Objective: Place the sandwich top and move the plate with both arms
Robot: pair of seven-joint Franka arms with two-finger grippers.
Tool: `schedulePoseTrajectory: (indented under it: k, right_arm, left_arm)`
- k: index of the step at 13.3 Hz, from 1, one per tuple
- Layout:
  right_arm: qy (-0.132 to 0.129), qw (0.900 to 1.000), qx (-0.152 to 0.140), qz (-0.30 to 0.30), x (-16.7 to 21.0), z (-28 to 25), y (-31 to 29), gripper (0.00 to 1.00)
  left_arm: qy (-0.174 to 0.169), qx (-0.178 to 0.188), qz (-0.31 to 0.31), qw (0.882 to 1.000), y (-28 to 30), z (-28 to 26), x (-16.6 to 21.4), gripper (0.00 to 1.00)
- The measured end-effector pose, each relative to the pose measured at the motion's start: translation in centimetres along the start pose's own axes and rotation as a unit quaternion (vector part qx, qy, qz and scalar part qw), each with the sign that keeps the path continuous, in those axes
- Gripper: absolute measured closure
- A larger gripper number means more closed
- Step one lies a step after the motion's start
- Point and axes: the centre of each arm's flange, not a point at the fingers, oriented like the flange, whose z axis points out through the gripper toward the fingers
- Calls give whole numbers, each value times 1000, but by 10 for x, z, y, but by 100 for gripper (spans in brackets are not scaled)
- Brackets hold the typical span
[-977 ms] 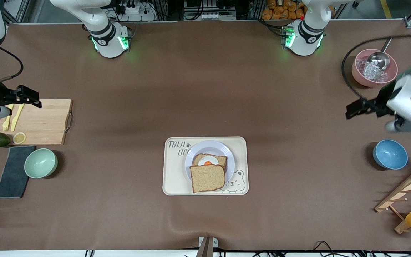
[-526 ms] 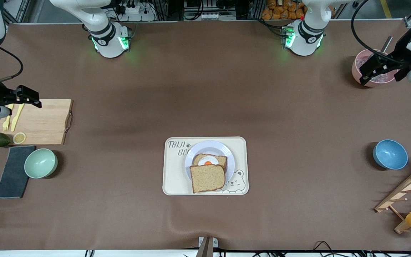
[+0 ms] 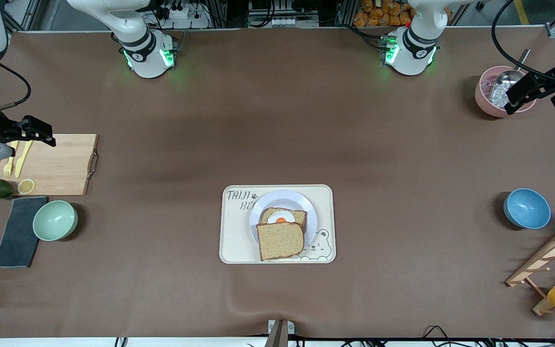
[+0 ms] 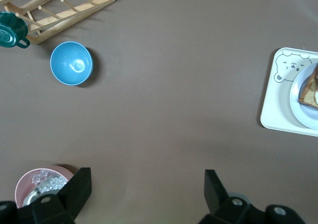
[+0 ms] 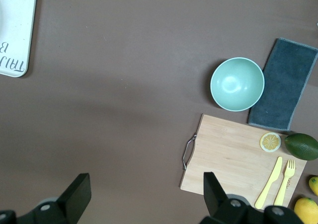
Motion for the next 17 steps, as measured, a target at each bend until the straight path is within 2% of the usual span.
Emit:
schedulePoseTrajectory:
  k: [6,17]
  right_arm:
    - [0,1000,0,-1,0,0,-1,0]
    - [0,1000,0,-1,0,0,-1,0]
  left_arm:
    - [-7,-5,13,1000,-5,12,19,0]
    - [-6,-5,20,1000,-15,12,22,0]
